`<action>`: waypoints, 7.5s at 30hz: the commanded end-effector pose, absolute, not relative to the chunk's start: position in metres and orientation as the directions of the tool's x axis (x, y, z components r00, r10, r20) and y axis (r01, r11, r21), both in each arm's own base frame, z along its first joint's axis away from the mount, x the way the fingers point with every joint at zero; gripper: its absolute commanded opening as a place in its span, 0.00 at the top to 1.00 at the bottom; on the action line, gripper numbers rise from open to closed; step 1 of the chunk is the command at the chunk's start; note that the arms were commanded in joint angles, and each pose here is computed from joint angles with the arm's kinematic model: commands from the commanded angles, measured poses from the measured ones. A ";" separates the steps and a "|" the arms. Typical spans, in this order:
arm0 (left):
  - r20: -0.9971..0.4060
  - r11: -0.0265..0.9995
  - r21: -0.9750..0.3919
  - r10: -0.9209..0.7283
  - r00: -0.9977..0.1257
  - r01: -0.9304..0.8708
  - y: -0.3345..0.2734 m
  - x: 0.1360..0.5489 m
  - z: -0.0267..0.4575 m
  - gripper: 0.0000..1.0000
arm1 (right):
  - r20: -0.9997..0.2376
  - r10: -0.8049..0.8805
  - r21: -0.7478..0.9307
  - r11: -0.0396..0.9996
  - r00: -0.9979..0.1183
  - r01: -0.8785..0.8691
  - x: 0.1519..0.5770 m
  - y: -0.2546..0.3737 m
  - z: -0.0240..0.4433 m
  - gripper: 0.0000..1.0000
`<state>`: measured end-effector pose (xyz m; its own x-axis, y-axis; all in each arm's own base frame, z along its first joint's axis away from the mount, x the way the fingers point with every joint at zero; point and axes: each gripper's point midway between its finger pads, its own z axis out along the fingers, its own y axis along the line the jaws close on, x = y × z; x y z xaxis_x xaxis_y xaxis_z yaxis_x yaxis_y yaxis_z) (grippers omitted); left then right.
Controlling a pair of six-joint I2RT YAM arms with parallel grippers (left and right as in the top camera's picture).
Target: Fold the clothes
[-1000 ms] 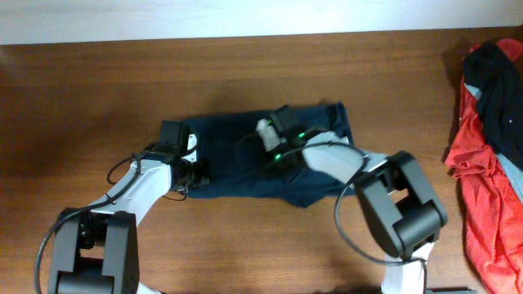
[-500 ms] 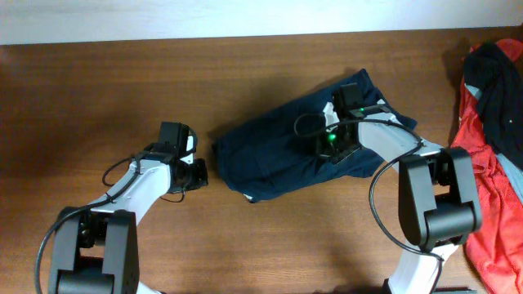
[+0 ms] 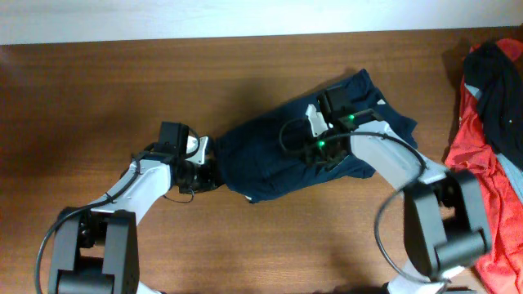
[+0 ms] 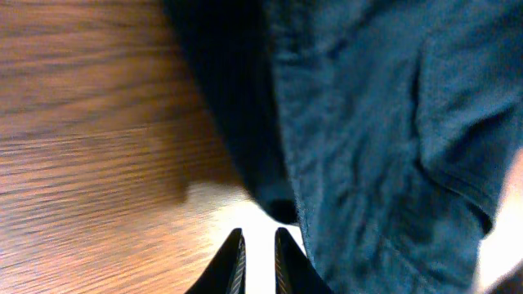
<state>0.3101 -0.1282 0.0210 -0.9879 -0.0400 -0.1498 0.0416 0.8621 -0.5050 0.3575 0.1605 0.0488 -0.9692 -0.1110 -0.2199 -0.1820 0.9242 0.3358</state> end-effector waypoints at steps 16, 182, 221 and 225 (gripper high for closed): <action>-0.514 0.654 -0.338 0.475 -0.714 0.677 -0.198 0.311 0.035 0.79 | -0.226 -0.231 0.378 0.875 -0.946 -0.304 0.325 0.204 0.070 0.68; 0.077 0.681 -0.699 -0.230 -0.970 -0.218 -0.181 0.330 -0.012 0.62 | 0.048 -0.242 0.359 0.910 -0.969 -0.209 0.307 0.260 -0.010 0.93; -0.307 0.950 -0.305 -0.167 -0.937 -0.069 -0.024 0.382 0.164 0.99 | -0.350 -0.126 0.355 0.899 -0.928 -0.256 0.395 0.241 0.084 0.92; -0.312 0.950 -0.305 -0.167 -0.935 -0.068 -0.024 0.383 0.164 1.00 | -0.393 -0.112 0.361 0.894 -0.913 -0.265 0.411 0.249 0.076 0.93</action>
<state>0.3786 -0.0257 0.1507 -0.9464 -0.1878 -0.2627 -0.0986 0.9427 -0.3187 0.4076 0.2481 0.0952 -0.9045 -0.1114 -0.4118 -0.2776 0.8866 0.3699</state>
